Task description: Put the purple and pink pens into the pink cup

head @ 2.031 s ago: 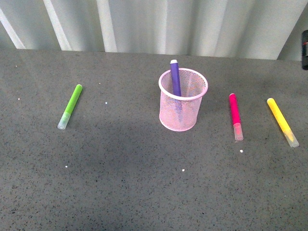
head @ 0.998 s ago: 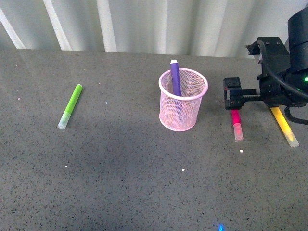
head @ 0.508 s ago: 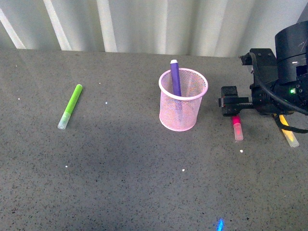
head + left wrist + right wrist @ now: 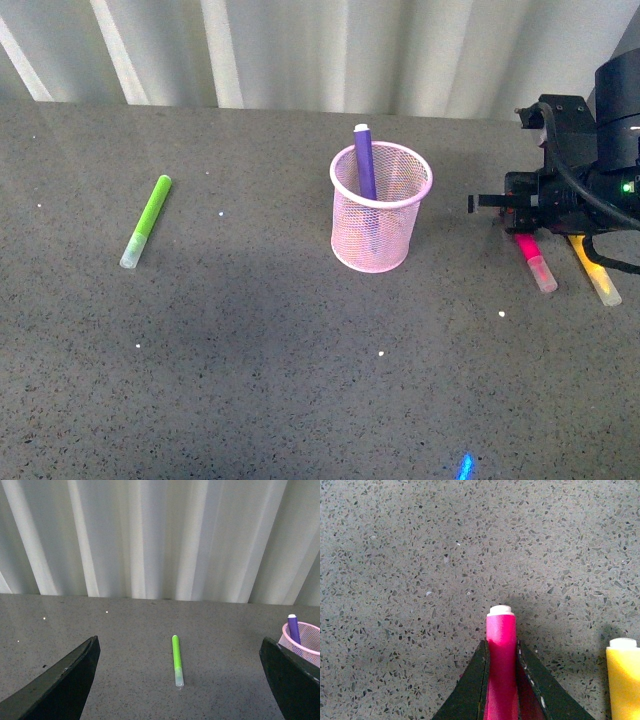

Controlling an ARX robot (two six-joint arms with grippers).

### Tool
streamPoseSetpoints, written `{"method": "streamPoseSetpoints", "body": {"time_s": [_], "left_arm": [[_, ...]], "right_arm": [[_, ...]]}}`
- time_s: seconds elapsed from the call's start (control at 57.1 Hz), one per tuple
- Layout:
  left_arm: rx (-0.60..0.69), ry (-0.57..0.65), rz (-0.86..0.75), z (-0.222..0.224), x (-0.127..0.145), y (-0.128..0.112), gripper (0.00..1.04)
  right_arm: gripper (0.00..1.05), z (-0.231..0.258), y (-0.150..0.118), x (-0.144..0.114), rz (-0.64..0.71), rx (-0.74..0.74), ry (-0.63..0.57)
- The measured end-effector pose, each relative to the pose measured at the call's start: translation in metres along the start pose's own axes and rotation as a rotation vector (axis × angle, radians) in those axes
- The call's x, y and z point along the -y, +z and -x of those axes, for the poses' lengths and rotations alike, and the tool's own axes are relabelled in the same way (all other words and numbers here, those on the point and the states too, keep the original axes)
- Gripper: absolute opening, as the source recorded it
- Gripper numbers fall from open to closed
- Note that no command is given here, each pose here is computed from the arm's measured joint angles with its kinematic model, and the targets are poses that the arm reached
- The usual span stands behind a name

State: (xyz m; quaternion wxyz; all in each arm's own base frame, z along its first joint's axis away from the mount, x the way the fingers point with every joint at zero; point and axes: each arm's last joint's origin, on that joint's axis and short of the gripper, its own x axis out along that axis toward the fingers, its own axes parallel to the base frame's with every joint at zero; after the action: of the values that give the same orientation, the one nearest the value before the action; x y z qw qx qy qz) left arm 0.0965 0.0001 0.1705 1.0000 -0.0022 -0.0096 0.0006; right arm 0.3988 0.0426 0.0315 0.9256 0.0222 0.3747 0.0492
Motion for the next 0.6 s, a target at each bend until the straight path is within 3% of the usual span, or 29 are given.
{"method": "streamPoseSetpoints", "body": {"time_s": [0.175, 0.35, 0.508, 0.595], "left_arm": [[0.0, 0.0, 0.0, 0.0, 0.0, 0.0, 0.98], [0.0, 0.0, 0.0, 0.0, 0.0, 0.0, 0.98], [0.0, 0.0, 0.0, 0.0, 0.0, 0.0, 0.98], [0.0, 0.0, 0.0, 0.0, 0.0, 0.0, 0.98]], "right_arm": [[0.1, 0.009, 0.005, 0.005, -0.049, 0.061, 0.013], [0.1, 0.038, 0.031, 0.005, -0.12, 0.25, 0.068], [0.1, 0.085, 0.062, -0.006, -0.095, 0.552, 0.165], [0.1, 0.127, 0.084, -0.03, -0.006, 0.776, 0.314]]}}
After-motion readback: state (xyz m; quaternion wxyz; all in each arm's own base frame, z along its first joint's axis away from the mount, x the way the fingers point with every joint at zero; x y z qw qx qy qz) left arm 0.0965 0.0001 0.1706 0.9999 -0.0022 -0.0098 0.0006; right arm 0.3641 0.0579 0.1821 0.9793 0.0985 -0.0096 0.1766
